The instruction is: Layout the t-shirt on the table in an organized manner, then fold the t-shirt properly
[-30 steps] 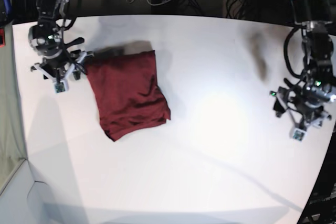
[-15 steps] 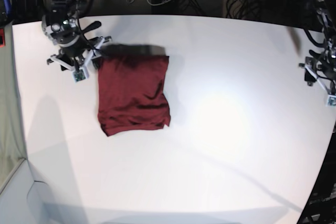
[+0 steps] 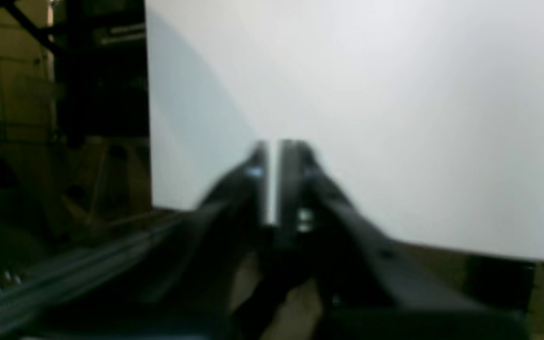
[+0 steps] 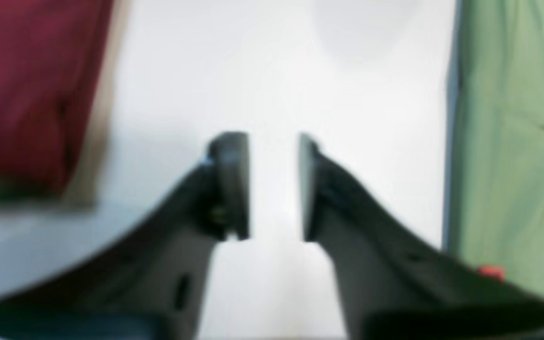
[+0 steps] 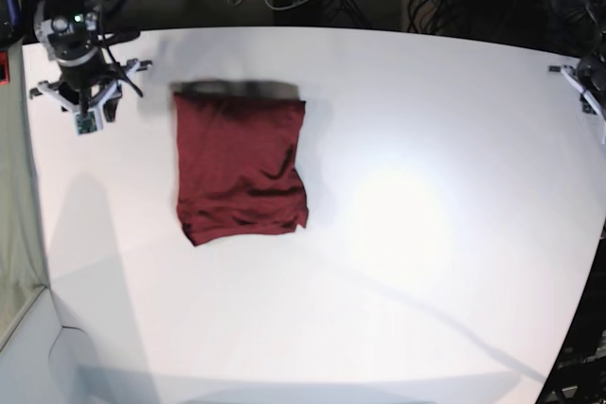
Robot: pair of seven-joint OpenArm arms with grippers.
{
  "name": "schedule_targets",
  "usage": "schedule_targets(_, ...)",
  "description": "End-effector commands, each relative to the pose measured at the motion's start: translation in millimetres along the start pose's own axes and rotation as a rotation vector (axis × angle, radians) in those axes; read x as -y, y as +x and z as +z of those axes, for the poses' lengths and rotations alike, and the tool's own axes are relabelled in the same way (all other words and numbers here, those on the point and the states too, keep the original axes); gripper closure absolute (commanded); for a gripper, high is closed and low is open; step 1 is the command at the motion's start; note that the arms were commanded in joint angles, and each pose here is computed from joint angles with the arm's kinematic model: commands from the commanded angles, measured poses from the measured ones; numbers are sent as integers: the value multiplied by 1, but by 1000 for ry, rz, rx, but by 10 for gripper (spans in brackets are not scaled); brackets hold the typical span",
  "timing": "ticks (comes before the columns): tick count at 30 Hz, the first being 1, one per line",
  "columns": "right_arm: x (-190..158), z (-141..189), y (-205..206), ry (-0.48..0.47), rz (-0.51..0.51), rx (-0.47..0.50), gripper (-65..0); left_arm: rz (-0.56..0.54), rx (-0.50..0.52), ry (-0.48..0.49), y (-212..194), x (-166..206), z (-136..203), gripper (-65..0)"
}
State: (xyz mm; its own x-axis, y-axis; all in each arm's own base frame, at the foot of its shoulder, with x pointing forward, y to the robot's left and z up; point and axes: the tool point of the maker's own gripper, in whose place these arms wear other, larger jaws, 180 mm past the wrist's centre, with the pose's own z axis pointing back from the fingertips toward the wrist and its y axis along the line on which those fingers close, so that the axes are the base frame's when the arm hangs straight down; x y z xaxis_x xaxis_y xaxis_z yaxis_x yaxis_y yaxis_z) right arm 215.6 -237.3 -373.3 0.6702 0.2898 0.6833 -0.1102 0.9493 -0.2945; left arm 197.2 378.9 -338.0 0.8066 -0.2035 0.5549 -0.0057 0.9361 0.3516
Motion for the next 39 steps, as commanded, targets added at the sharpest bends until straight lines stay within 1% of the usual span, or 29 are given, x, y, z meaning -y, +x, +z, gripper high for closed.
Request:
schedule_targets(1,1,11,2,-2,17,19,-46,-3,16,31,0,-9,9,0)
schedule_targets(2,-4,18,-6,4,14,-1,-14,0,5,38,-7,-9,14,-13)
schedule_targets(3,-10,25,-14,11,1,-18,0,5,-10,44,-15,-8,18,-24)
schedule_targets(6,-15,45,-38,-1,-37,-74,0,12,-48,51,-37,-1,33,0)
schedule_targets(10,-17,63,-70,-31,-109,-158,0,23,-131,36,-75,11,50,-1)
schedule_targets(13,-22,73,-89,-32,-134,-211,0,50,-200,10,-106,26,58,-1)
schedule_targets(15,-34,80,-107,-9,-153,-262,0,74,-250,-16,-126,40,62,-1)
schedule_targets(17,-52,80,-124,44,-185,-302,0,114,-306,-52,-150,55,64,-1)
schedule_targets(18,-62,80,-134,74,-206,-325,0,138,-336,-69,-163,62,64,-1)
schedule_targets(21,-79,82,-163,118,-268,-395,0,207,-413,-134,-200,83,56,-1)
schedule_targets(23,-90,83,-185,147,-298,-447,0,258,-424,-185,-222,98,46,-1)
schedule_targets(25,-109,82,-206,185,-337,-481,0,337,-442,-256,-253,123,34,-1)
schedule_targets(27,-131,73,-217,225,-379,-465,0,411,-436,-322,-274,148,16,-1)
schedule_targets(31,-165,64,-250,258,-481,-475,0,545,-455,-408,-313,190,-4,-1)
schedule_targets(34,-197,63,-278,288,-568,-517,0,596,-457,-453,-326,216,-11,-1)
schedule_targets(35,-203,61,-286,290,-591,-521,0,605,-449,-465,-327,224,-13,-1)
schedule_targets(38,-225,57,-300,291,-672,-510,0,619,-397,-488,-315,240,-25,-1)
schedule_targets(39,-228,57,-305,285,-688,-511,0,618,-386,-500,-310,246,-28,-1)
